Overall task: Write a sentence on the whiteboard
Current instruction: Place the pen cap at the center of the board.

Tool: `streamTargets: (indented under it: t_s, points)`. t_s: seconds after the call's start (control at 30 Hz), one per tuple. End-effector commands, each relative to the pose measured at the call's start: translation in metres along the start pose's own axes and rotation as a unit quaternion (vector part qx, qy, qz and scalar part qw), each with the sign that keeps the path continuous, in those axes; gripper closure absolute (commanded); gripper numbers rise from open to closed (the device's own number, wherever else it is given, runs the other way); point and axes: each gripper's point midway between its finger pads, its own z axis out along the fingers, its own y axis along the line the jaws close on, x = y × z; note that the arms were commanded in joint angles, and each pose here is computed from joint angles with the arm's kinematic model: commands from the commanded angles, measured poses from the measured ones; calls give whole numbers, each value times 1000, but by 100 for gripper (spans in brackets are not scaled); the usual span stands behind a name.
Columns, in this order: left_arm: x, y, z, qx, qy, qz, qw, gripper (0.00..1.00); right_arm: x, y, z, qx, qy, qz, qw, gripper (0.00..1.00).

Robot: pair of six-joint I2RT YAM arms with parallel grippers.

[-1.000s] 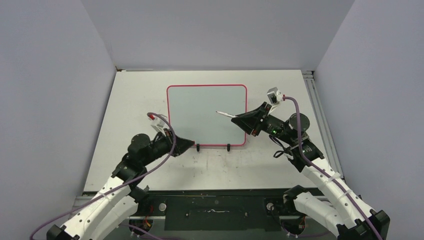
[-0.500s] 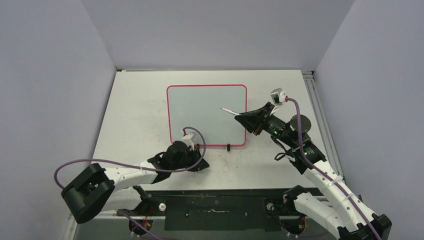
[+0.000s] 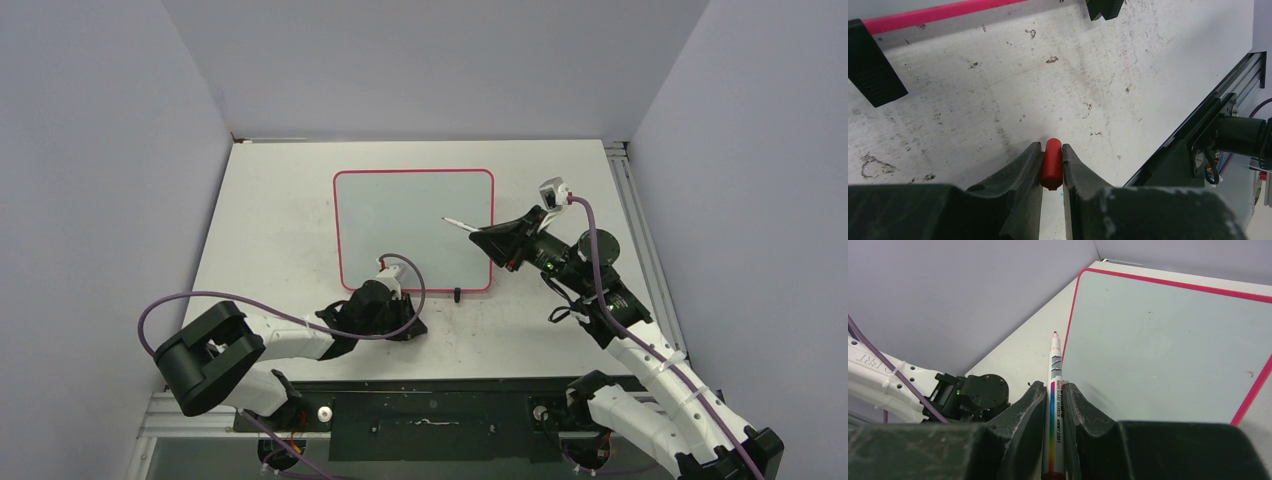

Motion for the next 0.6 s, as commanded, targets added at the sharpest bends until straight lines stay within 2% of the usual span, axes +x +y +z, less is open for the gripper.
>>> streamTargets:
  t_s: [0.0, 0.3, 0.57]
  points:
    - [-18, -15, 5, 5, -25, 17, 1000, 78, -13, 6, 1, -9, -27, -14, 1000, 93]
    - [-16, -7, -3, -15, -30, 20, 999, 58, -13, 6, -1, -7, -27, -20, 999, 92]
    - [-47, -8, -56, -71, -66, 34, 995, 32, -16, 8, -5, -6, -33, -25, 999, 92]
